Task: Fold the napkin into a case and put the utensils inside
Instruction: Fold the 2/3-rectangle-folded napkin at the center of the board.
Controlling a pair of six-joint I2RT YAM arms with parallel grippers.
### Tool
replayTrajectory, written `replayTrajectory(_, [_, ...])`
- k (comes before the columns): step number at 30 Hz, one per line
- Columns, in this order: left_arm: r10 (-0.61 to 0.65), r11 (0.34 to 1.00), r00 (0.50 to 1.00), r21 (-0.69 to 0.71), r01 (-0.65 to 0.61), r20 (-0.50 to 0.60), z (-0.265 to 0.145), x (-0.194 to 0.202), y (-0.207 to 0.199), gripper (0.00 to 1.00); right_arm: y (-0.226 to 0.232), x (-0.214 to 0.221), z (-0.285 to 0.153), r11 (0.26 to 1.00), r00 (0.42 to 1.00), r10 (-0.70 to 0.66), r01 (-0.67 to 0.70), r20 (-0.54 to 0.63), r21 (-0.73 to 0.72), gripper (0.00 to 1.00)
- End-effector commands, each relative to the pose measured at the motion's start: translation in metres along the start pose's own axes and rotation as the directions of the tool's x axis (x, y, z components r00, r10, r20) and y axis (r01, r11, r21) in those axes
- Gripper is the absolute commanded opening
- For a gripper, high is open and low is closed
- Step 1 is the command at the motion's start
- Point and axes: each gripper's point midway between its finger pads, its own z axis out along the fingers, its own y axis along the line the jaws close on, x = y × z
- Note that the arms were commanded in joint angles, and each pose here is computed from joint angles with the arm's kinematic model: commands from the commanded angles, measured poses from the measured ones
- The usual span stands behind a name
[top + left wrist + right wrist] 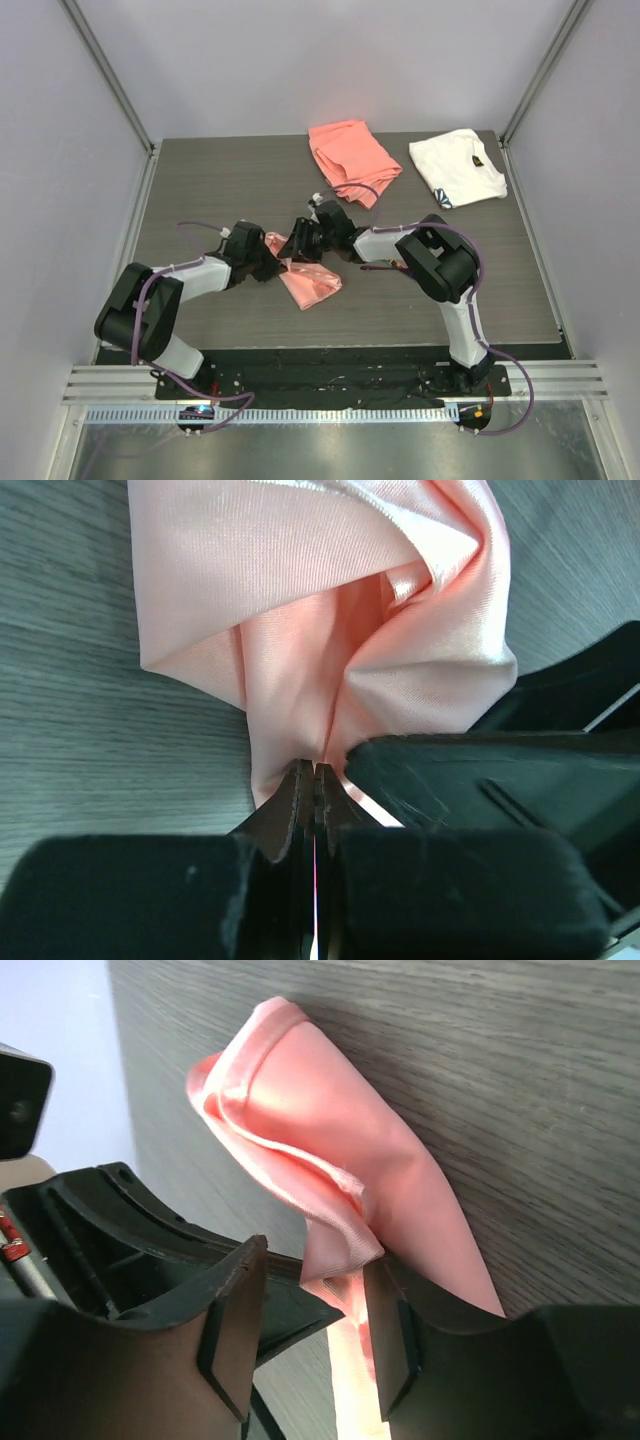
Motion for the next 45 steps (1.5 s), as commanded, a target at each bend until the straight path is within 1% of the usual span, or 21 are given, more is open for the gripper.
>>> replayTrajectory(1, [0.038,0.998,0.999,0.047,-0.039,0.028,-0.013,-0.002,-0.007,0.00,0.013,-0.010,-0.011,0.990,0.996,0.072,-0.066,0.047,-0.123,0.51])
replayTrajectory(2, [0.039,0.998,0.999,0.052,-0.041,0.033,-0.016,-0.003,-0.008,0.00,0.024,-0.017,-0.013,0.979,0.993,0.094,-0.080,0.068,-0.188,0.51])
replayTrajectory(4, [0.031,0.996,0.998,0.080,-0.036,0.055,-0.028,-0.010,-0.014,0.00,0.015,-0.013,-0.013,0.978,0.991,0.120,-0.106,0.066,-0.178,0.51])
replayTrajectory(9, [-0.028,0.997,0.994,0.073,0.020,0.103,-0.065,-0.034,-0.011,0.01,0.004,-0.010,-0.014,0.986,0.993,0.082,-0.069,0.082,-0.152,0.51])
replayTrajectory(10, [-0.058,0.996,0.988,0.083,0.046,0.142,-0.076,-0.052,-0.014,0.05,0.002,-0.011,-0.015,0.988,0.994,0.071,-0.058,0.087,-0.144,0.51])
replayTrajectory(12, [-0.079,0.994,0.990,0.090,0.069,0.113,-0.083,-0.060,-0.016,0.15,0.001,-0.009,-0.014,0.990,0.996,0.021,-0.009,0.086,-0.139,0.56])
replayTrajectory(13, [-0.072,0.992,0.991,0.107,0.061,0.110,-0.083,-0.079,-0.026,0.22,-0.001,-0.008,-0.014,0.992,0.997,0.011,-0.001,0.079,-0.128,0.57])
replayTrajectory(14, [-0.053,0.994,0.998,0.095,0.048,0.044,-0.084,-0.074,-0.029,0.26,-0.004,-0.007,-0.013,0.993,0.997,0.001,0.008,0.076,-0.120,0.57])
replayTrajectory(16, [0.055,0.992,0.998,0.111,-0.057,0.025,-0.087,-0.093,-0.058,0.34,-0.007,-0.004,-0.014,0.993,0.997,-0.038,0.045,0.064,-0.108,0.59])
replayTrajectory(17, [0.061,0.995,0.998,0.081,-0.059,-0.027,-0.075,-0.091,-0.054,0.38,-0.008,-0.006,-0.015,0.993,0.996,-0.055,0.062,0.069,-0.099,0.59])
replayTrajectory(18, [0.070,0.995,0.996,0.077,-0.065,-0.063,-0.072,-0.089,-0.057,0.40,-0.007,-0.007,-0.015,0.993,0.995,-0.067,0.074,0.073,-0.096,0.61])
replayTrajectory(19, [0.087,0.993,0.995,0.089,-0.082,-0.053,-0.074,-0.098,-0.068,0.43,-0.010,-0.006,-0.015,0.992,0.993,-0.092,0.098,0.067,-0.085,0.62])
replayTrajectory(21, [0.102,0.993,0.992,0.069,-0.097,-0.070,-0.062,-0.099,-0.068,0.46,-0.007,-0.008,-0.016,0.989,0.991,-0.118,0.123,0.067,-0.083,0.65])
replayTrajectory(22, [0.115,0.991,0.991,0.076,-0.110,-0.066,-0.062,-0.105,-0.076,0.51,-0.011,-0.007,-0.015,0.987,0.989,-0.140,0.144,0.056,-0.067,0.66])
replayTrajectory(27, [0.146,0.989,0.959,0.025,-0.145,-0.242,-0.031,-0.081,-0.075,0.60,-0.013,-0.012,-0.015,0.980,0.979,-0.192,0.195,0.061,-0.043,0.68])
replayTrajectory(33, [0.134,0.989,0.949,-0.024,-0.147,-0.286,-0.019,-0.071,-0.090,0.57,-0.018,-0.011,-0.014,0.973,0.972,-0.230,0.230,0.044,-0.017,0.69])
replayTrajectory(34, [0.110,0.987,0.939,-0.072,-0.141,-0.326,-0.014,-0.064,-0.081,0.57,-0.017,-0.012,-0.015,0.972,0.971,-0.235,0.236,0.047,-0.017,0.69])
replayTrajectory(40, [0.106,0.978,0.931,-0.132,-0.161,-0.350,-0.002,-0.062,-0.090,0.56,-0.020,-0.014,-0.016,0.962,0.961,-0.272,0.271,0.049,0.011,0.71])
replayTrajectory(41, [0.100,0.976,0.928,-0.146,-0.162,-0.358,0.003,-0.060,-0.087,0.57,-0.021,-0.015,-0.016,0.962,0.961,-0.273,0.273,0.051,0.011,0.71])
replayTrajectory(42, [0.102,0.972,0.931,-0.166,-0.169,-0.351,0.004,-0.062,-0.086,0.62,-0.022,-0.015,-0.016,0.959,0.957,-0.285,0.285,0.049,0.017,0.71])
replayTrajectory(45, [0.099,0.952,0.922,-0.235,-0.198,-0.375,0.009,-0.059,-0.076,0.63,-0.023,-0.016,-0.017,0.954,0.953,-0.301,0.300,0.042,0.030,0.72])
